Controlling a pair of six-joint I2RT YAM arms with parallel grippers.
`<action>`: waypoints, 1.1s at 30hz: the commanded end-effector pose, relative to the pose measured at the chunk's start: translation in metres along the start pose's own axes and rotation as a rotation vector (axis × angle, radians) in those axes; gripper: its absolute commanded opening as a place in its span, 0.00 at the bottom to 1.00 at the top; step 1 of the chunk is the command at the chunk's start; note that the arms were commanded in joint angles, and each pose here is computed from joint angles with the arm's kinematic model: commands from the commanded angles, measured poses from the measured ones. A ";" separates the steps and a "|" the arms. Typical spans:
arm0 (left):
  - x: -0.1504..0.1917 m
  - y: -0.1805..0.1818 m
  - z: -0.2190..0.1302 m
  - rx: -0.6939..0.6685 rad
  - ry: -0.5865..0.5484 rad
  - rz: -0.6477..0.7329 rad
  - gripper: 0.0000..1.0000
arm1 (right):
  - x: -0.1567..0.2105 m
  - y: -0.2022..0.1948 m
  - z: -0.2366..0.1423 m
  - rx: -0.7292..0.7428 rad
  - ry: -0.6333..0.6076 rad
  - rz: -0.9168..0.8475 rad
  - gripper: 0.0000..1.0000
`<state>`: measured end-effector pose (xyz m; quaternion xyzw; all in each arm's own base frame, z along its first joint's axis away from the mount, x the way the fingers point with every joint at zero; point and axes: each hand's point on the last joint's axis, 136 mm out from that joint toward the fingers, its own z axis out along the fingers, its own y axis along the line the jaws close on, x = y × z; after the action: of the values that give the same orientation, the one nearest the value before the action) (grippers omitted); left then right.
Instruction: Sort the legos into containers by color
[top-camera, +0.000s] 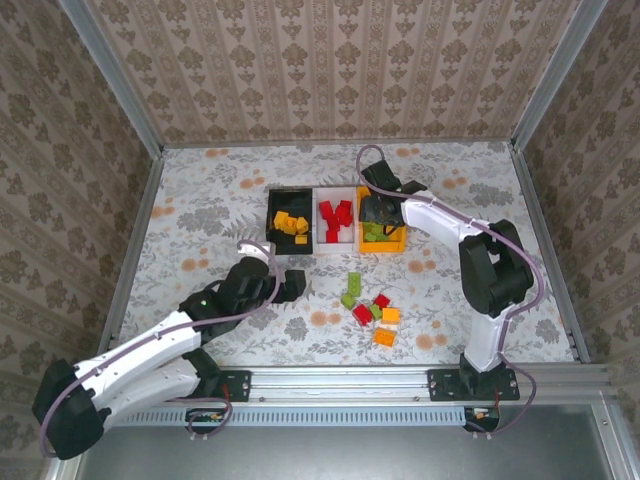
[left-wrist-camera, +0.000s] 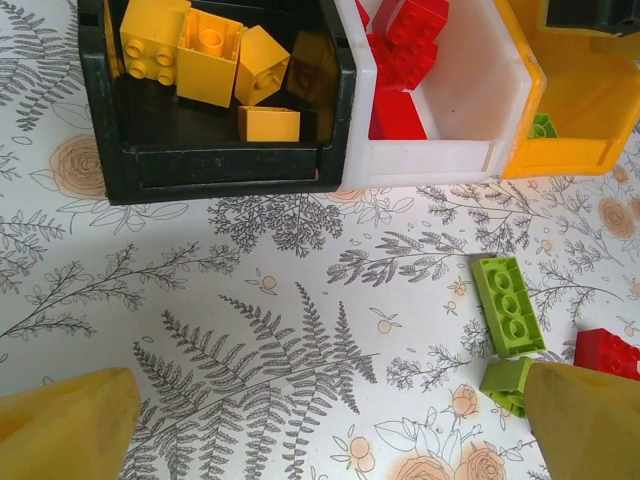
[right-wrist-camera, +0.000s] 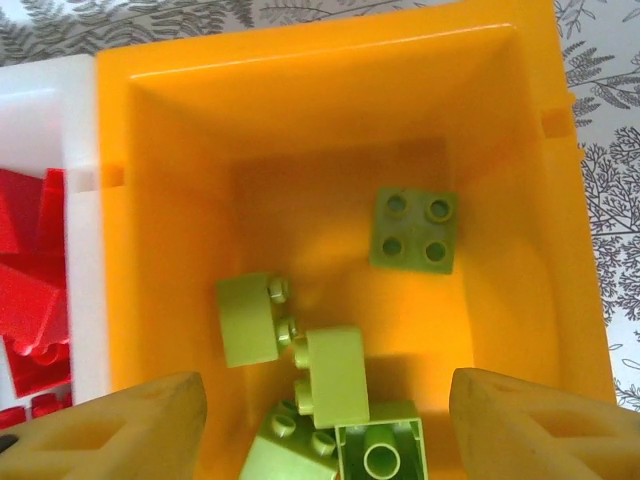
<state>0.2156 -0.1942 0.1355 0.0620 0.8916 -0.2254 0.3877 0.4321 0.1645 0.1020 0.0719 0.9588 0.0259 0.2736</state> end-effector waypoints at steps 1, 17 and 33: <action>0.003 0.012 -0.006 -0.039 -0.003 -0.021 1.00 | 0.012 0.013 -0.038 -0.096 0.005 -0.046 0.66; 0.004 0.037 -0.024 -0.070 -0.059 -0.094 1.00 | 0.203 0.061 -0.086 -0.213 0.225 -0.570 0.54; 0.010 0.042 -0.020 -0.076 -0.049 -0.123 1.00 | 0.215 0.068 -0.049 -0.113 0.215 -0.631 0.40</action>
<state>0.2085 -0.1531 0.1320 0.0001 0.8884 -0.2196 0.4032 0.2277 0.2614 0.0395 -0.2434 0.9566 0.0141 0.1594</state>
